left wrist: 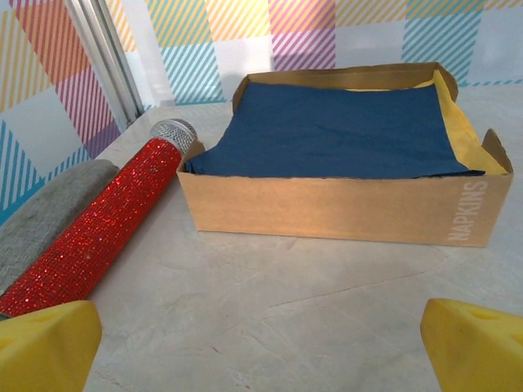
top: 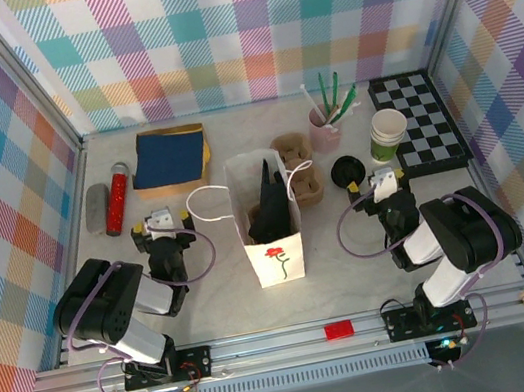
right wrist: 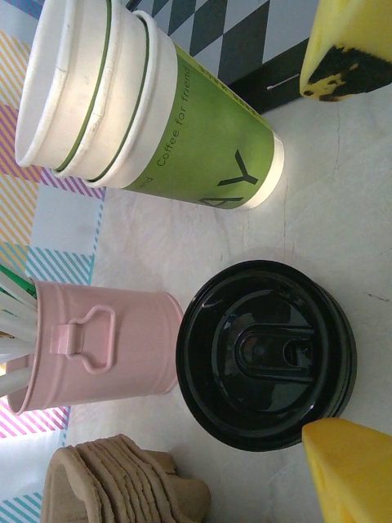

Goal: Pack the takeout coffee

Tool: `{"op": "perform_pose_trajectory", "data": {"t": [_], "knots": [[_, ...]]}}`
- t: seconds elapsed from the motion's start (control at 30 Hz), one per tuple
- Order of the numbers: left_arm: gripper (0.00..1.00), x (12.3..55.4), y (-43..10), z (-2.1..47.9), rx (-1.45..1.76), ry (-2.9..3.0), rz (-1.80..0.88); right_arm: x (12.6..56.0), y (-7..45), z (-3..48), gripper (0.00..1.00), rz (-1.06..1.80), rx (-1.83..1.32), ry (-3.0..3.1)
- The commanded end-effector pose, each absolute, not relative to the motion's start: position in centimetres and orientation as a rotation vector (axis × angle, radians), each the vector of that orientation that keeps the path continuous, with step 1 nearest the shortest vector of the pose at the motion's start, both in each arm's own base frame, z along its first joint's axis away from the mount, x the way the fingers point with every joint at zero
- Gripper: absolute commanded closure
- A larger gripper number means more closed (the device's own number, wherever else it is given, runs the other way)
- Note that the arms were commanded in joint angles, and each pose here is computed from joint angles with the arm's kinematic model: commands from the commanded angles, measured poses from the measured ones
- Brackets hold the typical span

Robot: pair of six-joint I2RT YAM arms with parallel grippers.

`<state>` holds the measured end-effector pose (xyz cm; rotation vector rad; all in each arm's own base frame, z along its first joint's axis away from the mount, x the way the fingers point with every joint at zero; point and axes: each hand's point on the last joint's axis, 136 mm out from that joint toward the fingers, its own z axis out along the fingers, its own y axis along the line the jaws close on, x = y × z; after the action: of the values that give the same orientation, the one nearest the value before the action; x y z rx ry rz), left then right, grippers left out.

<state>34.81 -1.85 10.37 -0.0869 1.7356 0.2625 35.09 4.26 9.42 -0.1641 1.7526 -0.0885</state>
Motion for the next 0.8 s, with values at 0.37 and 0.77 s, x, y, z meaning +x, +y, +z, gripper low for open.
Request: {"op": "perform_pose_trajectory", "data": {"t": [0.37,0.77], "knots": [[0.0,35.5,-3.3,11.3,-0.011,1.704,0.221,39.5,1.5,9.3,0.01,0.001,0.023,1.922],[0.0,36.1,-3.2,11.2,-0.012,1.718,0.204,39.3,1.8,9.5,0.01,0.012,-0.004,1.906]]}}
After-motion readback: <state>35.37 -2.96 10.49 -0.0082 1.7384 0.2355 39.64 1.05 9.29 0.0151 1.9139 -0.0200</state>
